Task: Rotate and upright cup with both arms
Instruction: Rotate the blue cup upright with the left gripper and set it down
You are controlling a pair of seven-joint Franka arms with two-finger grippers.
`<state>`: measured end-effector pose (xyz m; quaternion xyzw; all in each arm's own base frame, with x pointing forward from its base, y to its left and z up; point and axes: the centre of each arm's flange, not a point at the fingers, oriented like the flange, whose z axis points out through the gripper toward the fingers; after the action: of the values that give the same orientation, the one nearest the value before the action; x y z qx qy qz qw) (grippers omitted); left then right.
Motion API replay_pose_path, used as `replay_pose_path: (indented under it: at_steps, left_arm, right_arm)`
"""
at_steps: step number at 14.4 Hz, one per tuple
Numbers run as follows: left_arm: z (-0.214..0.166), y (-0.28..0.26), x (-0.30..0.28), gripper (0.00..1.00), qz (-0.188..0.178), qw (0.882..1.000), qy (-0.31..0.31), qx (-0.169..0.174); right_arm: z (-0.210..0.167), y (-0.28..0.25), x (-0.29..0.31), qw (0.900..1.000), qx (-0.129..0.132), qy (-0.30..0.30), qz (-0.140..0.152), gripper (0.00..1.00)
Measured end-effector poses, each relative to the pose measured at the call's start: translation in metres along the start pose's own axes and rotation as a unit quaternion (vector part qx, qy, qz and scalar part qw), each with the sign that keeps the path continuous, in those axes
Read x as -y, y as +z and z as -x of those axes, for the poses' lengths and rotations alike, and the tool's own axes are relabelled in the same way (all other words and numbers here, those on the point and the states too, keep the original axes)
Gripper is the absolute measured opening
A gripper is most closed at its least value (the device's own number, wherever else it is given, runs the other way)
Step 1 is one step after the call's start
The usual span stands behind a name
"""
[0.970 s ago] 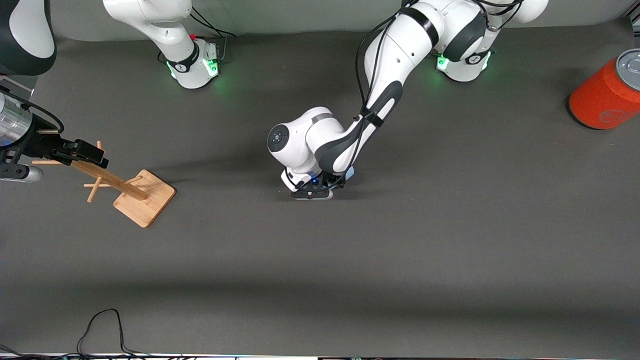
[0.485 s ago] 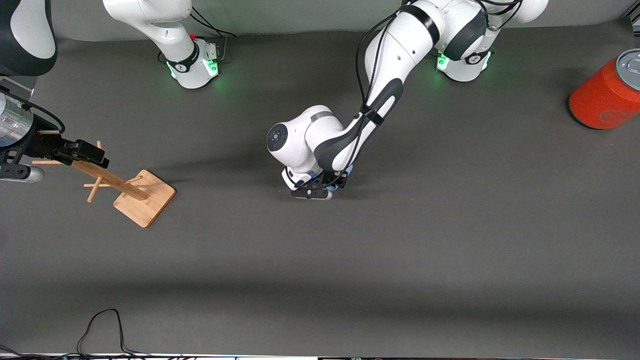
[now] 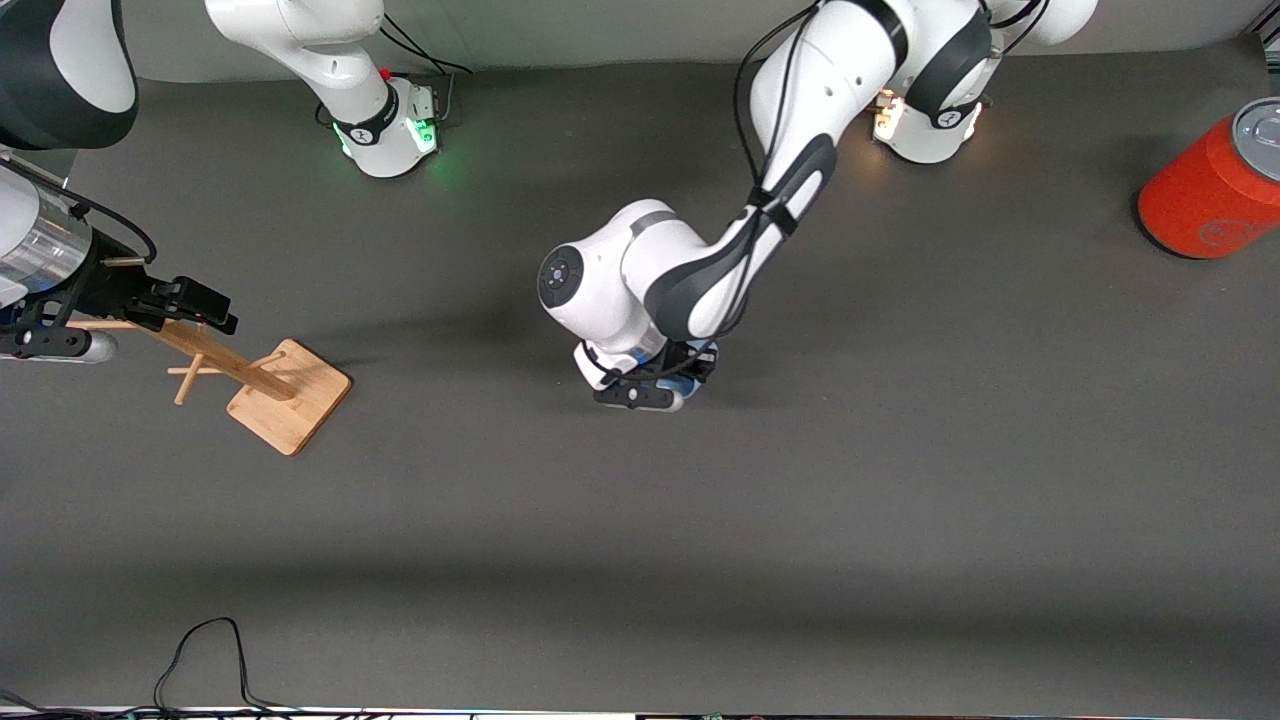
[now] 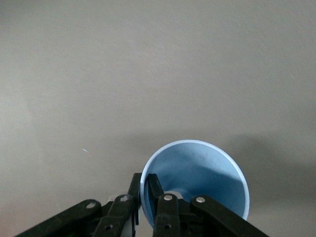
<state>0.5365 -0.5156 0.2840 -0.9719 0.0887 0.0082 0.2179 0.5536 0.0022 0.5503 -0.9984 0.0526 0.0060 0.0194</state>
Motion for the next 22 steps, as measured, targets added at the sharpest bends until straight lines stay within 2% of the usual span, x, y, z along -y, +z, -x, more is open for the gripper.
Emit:
replay_pose_path:
  at_steps: [2, 5, 6, 8, 10, 15, 18, 22]
  left_arm:
    - [-0.014, -0.009, 0.028, 0.10, 0.019, 1.000, -0.020, 0.007]
    - [-0.037, -0.029, 0.083, 0.10, 0.085, 0.994, -0.066, 0.029]
    - [-0.046, -0.037, 0.100, 0.10, 0.109, 0.990, -0.082, 0.023]
    - [-0.059, -0.049, 0.123, 0.10, 0.139, 0.984, -0.113, 0.003]
    - [-0.064, -0.050, 0.122, 0.10, 0.161, 0.977, -0.139, -0.021]
    - [-0.043, -0.026, 0.092, 0.10, 0.221, 0.949, -0.210, -0.082]
    - [-0.014, -0.005, 0.081, 0.10, 0.229, 0.934, -0.239, -0.132]
    - [0.030, 0.038, 0.049, 0.10, 0.208, 0.922, -0.263, -0.192]
  right_arm:
    - [-0.002, 0.005, 0.000, 1.000, 0.000, 0.000, 0.000, 1.00]
    - [-0.001, 0.010, -0.001, 1.000, 0.004, 0.001, 0.001, 1.00]
    - [-0.001, 0.010, -0.001, 1.000, 0.004, 0.001, 0.001, 1.00]
    - [-0.001, 0.010, -0.001, 1.000, 0.004, 0.001, 0.001, 1.00]
    - [0.000, 0.009, -0.001, 1.000, 0.003, 0.001, 0.000, 1.00]
    - [0.000, 0.009, -0.001, 1.000, 0.003, 0.001, 0.000, 1.00]
    - [0.000, 0.007, -0.001, 1.000, 0.002, 0.001, 0.000, 1.00]
    - [0.001, 0.006, -0.001, 1.000, 0.001, 0.001, 0.000, 1.00]
